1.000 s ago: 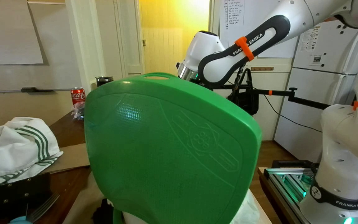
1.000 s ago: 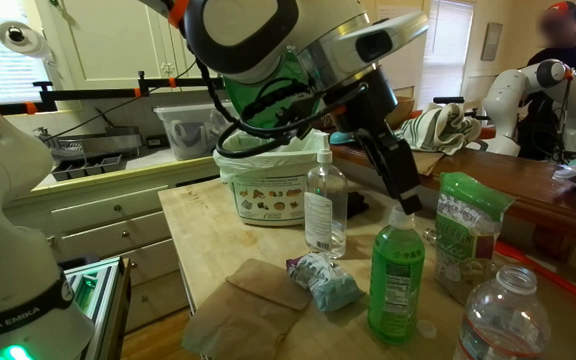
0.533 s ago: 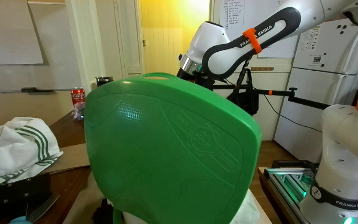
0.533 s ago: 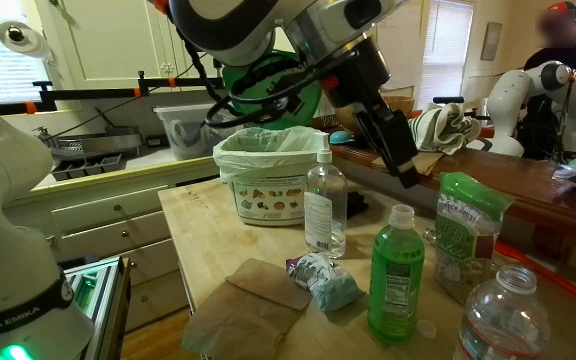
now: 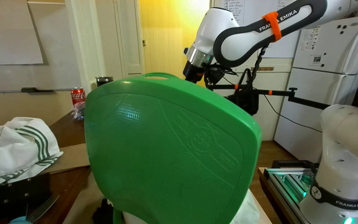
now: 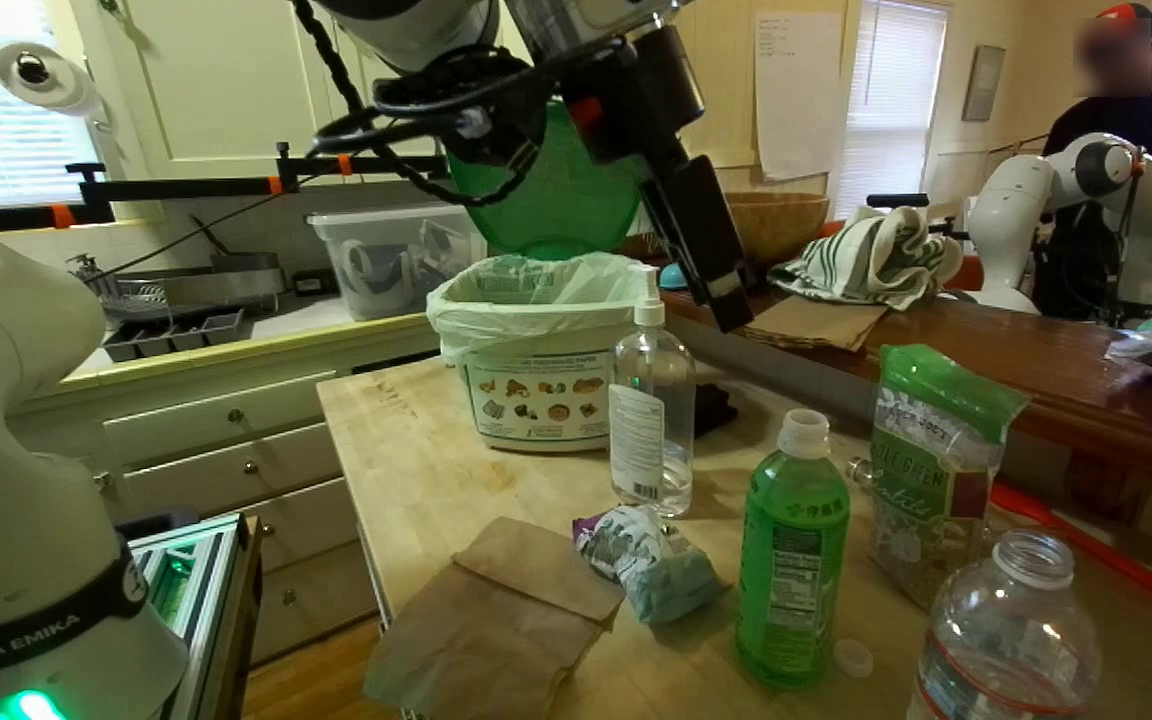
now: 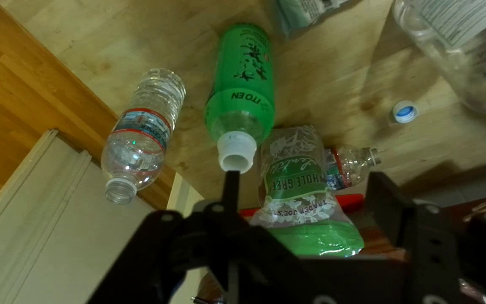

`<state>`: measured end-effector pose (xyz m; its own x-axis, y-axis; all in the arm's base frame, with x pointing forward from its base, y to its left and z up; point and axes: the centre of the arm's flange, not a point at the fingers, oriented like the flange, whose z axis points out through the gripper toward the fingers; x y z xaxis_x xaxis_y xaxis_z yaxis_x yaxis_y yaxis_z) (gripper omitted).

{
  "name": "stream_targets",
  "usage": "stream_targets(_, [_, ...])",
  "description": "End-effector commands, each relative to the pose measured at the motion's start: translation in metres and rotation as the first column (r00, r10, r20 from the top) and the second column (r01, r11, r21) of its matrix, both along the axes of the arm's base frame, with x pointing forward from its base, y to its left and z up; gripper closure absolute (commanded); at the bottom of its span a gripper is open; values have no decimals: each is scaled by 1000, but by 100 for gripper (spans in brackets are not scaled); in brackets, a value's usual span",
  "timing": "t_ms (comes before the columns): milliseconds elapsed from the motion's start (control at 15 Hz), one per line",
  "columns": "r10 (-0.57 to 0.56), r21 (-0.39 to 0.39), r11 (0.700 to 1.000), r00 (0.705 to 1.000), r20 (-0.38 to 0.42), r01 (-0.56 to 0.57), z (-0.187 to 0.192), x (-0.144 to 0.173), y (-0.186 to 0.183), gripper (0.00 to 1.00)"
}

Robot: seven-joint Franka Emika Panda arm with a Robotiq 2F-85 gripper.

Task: Remove the white cap from the green bottle and put it on the table

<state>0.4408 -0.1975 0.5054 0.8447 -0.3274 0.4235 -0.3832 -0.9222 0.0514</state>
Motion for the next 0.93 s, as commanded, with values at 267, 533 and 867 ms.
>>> stream_targets(267, [32,11,999,999,6,-32,12,-17,27,0])
stream_targets(533, [37,13,999,999,15,-38,13,-27,38,0])
stream_targets(867, [37,14,999,999,15,-38,13,-27,38,0])
